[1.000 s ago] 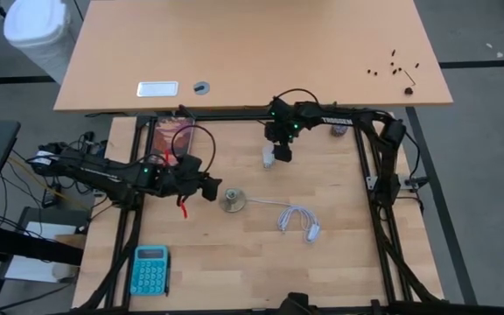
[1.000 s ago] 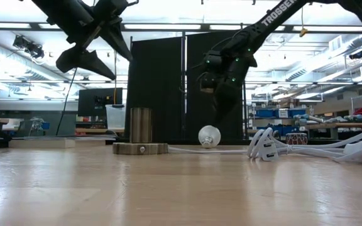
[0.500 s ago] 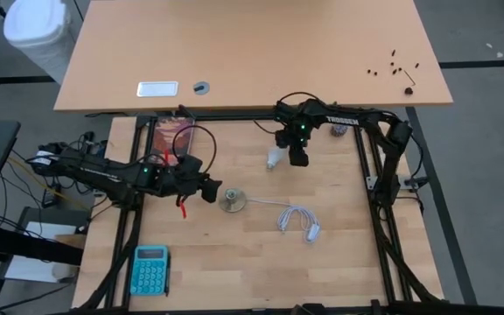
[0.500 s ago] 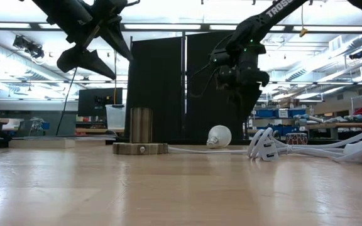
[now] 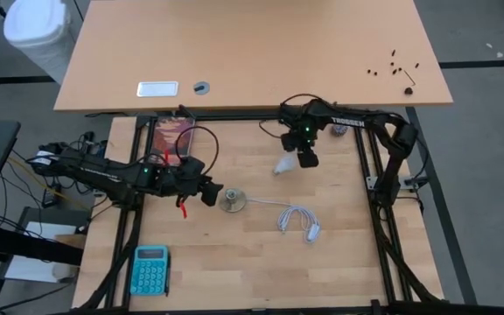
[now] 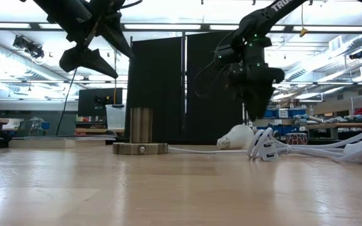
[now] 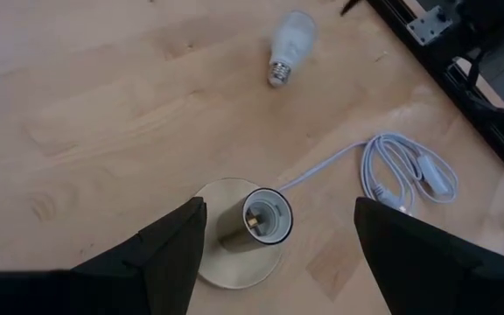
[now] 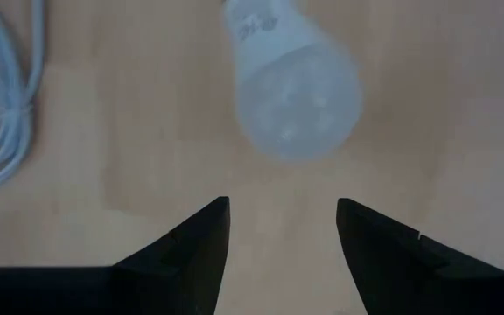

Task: Screw lightbulb
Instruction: Insert the white lightbulb into the lamp

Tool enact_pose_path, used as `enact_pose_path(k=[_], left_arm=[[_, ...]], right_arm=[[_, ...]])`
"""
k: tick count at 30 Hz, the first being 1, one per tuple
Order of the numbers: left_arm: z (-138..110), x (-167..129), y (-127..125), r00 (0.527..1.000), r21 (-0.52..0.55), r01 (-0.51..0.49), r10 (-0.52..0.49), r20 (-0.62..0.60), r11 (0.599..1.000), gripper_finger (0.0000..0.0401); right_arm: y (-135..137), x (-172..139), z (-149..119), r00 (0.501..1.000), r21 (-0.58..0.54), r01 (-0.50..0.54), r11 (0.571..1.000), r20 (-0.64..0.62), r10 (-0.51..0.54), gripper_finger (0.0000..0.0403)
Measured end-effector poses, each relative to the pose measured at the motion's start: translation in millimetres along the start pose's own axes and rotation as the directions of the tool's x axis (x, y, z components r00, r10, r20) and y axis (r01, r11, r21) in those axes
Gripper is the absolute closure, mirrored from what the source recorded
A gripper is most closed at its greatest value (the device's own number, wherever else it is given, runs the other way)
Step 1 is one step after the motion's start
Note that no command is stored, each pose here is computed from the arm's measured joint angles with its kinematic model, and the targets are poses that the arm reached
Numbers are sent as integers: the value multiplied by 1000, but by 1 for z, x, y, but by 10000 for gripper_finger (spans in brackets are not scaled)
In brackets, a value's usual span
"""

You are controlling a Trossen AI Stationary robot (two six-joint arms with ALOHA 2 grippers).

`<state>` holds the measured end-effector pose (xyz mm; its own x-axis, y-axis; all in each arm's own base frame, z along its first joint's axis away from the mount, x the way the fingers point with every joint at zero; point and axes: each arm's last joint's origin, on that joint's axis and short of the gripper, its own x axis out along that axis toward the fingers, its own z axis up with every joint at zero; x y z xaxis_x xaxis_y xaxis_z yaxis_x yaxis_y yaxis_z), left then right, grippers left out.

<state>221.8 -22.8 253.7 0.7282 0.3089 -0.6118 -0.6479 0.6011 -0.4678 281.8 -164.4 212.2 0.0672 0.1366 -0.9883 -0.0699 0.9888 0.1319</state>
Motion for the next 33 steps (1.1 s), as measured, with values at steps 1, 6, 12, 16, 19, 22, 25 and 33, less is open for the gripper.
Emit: enact_pose_path(k=[1, 6, 12, 16, 19, 22, 25, 33], left_arm=[[0, 0, 0, 1000, 0, -1, 1, 0, 1000, 107], [0, 0, 0, 1000, 2, -1, 1, -1, 1000, 107], [-1, 0, 0, 1000, 29, 5, -4, -21, 1000, 108], [-1, 0, 0, 999, 27, 17, -16, -31, 1000, 108], [-1, 0, -1, 999, 26, 20, -19, -29, 999, 107], [-1, 0, -1, 999, 30, 27, -26, -40, 999, 107], [-2, 0, -2, 996, 47, 54, -50, -74, 997, 107], [-3, 0, -3, 993, 44, 74, -69, -97, 996, 108]], right_arm=[[3, 3, -1, 1000, 7, -10, 1000, -11, 10, 183], [25, 22, 0, 996, 5, -63, 998, -57, 63, 183], [50, 24, -20, 995, 26, -72, 997, 74, 70, 200], [64, 15, -48, 961, 54, 0, 999, 277, -15, 218], [74, 17, -66, 902, 60, 44, 997, 427, -65, 225], [81, 24, -80, 821, 35, 86, 996, 564, -91, 226], [82, 32, -91, 751, 45, 138, 989, 647, -134, 215], [64, 55, -100, 685, 117, 159, 980, 702, -195, 116]])
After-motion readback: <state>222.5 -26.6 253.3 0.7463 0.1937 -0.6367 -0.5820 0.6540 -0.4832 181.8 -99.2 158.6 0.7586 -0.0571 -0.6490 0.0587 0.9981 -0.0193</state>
